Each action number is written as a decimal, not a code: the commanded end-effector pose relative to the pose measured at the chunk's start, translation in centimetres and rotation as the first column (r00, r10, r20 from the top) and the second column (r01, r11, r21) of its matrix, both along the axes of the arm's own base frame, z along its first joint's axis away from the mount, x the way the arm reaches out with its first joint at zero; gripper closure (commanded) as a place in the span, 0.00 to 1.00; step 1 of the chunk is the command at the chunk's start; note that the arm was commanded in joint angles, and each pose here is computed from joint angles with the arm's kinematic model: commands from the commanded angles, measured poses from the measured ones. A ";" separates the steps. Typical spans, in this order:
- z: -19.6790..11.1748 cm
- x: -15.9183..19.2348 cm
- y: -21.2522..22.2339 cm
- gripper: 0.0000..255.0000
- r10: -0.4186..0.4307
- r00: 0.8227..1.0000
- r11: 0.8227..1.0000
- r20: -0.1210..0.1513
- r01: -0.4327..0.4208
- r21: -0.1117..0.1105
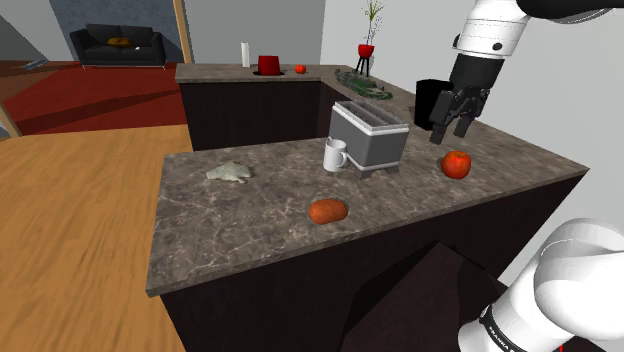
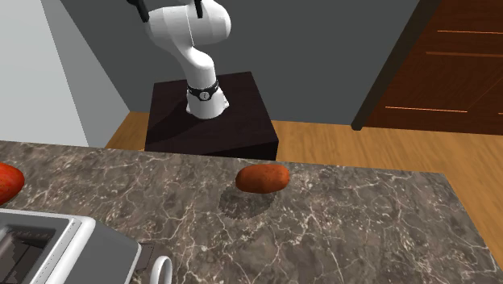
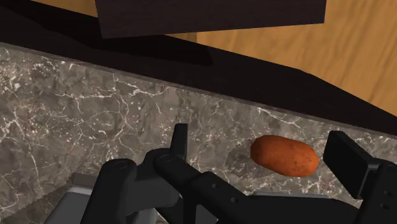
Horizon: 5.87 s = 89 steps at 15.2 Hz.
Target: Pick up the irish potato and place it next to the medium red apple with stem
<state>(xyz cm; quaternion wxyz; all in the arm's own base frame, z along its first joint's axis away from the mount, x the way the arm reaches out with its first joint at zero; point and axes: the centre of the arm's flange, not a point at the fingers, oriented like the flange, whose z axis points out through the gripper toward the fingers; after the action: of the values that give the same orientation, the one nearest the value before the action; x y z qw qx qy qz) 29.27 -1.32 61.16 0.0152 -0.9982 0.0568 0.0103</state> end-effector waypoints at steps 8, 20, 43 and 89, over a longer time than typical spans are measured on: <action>-5.5 7.9 1.3 0.00 0.345 0.938 0.939 -0.029 -0.345 -0.002; -15.5 18.4 9.2 0.00 0.815 0.575 0.577 -0.074 -0.817 0.017; -27.0 21.5 17.5 0.00 0.980 0.173 0.178 -0.095 -0.983 0.046; -9.5 21.2 16.2 1.00 0.980 0.173 0.178 -0.095 -0.983 0.046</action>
<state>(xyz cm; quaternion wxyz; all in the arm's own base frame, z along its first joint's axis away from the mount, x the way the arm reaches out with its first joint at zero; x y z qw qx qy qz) 50.56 15.60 51.41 -0.0109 -0.8005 -0.5954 0.0679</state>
